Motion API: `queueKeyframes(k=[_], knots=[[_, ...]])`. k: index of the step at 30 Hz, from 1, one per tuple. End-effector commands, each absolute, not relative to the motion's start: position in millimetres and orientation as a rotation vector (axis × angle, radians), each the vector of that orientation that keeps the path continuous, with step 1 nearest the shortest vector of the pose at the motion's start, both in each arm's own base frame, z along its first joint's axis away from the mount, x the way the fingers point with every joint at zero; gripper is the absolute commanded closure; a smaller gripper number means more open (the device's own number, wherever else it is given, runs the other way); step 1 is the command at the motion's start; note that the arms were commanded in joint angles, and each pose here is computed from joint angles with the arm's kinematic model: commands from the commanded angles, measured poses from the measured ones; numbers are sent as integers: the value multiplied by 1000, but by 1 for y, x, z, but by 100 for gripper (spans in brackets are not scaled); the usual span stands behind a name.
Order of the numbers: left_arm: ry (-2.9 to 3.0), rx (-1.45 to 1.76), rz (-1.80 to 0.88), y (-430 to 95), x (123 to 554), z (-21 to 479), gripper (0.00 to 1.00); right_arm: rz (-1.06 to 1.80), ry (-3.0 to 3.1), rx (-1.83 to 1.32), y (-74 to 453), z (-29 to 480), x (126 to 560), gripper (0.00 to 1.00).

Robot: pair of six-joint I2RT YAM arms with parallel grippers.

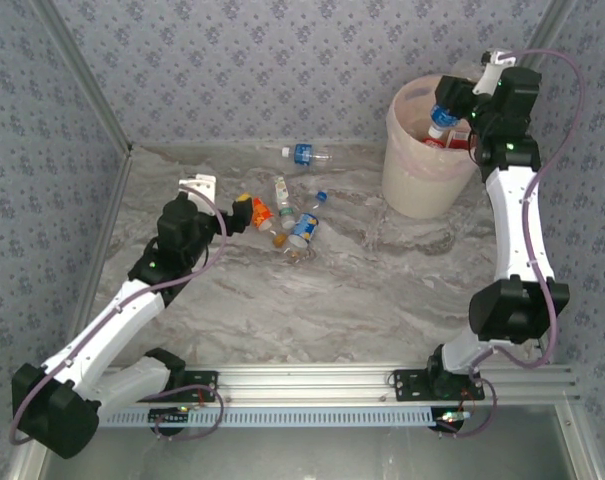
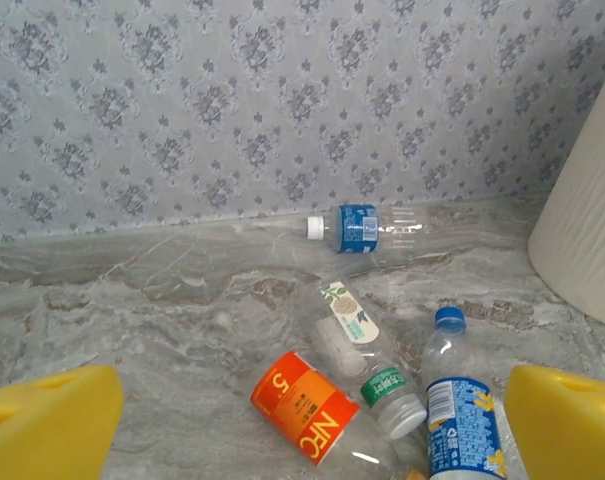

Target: Put the plastic bottles in the bin

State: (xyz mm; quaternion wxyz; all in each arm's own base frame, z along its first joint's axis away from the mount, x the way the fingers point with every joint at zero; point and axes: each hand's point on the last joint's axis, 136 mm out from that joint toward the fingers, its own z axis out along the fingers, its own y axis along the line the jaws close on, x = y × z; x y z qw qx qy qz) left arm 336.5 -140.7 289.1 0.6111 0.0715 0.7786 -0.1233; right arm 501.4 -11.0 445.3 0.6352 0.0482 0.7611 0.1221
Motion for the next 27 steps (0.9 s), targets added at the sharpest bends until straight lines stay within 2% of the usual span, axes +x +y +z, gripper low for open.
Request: queueKeyframes(k=[1,11,16,21,25,27], knots=[[1781,127,-272,-131,333,294,2,159,1793,147,-30,443,505,56],[1789,142,-293,-133,333,288,2,-149,1971,253,-78,391,529,55],[1795,146,-302,-134,333,288,2,-266,2010,282,-94,376,532,48],[1805,143,-304,-134,333,286,2,-477,2066,395,-127,363,521,30],[1807,127,-306,-133,336,285,2,-429,2082,438,-130,357,519,16],[1815,126,-310,-134,337,284,2,-376,2075,431,-124,361,520,13]])
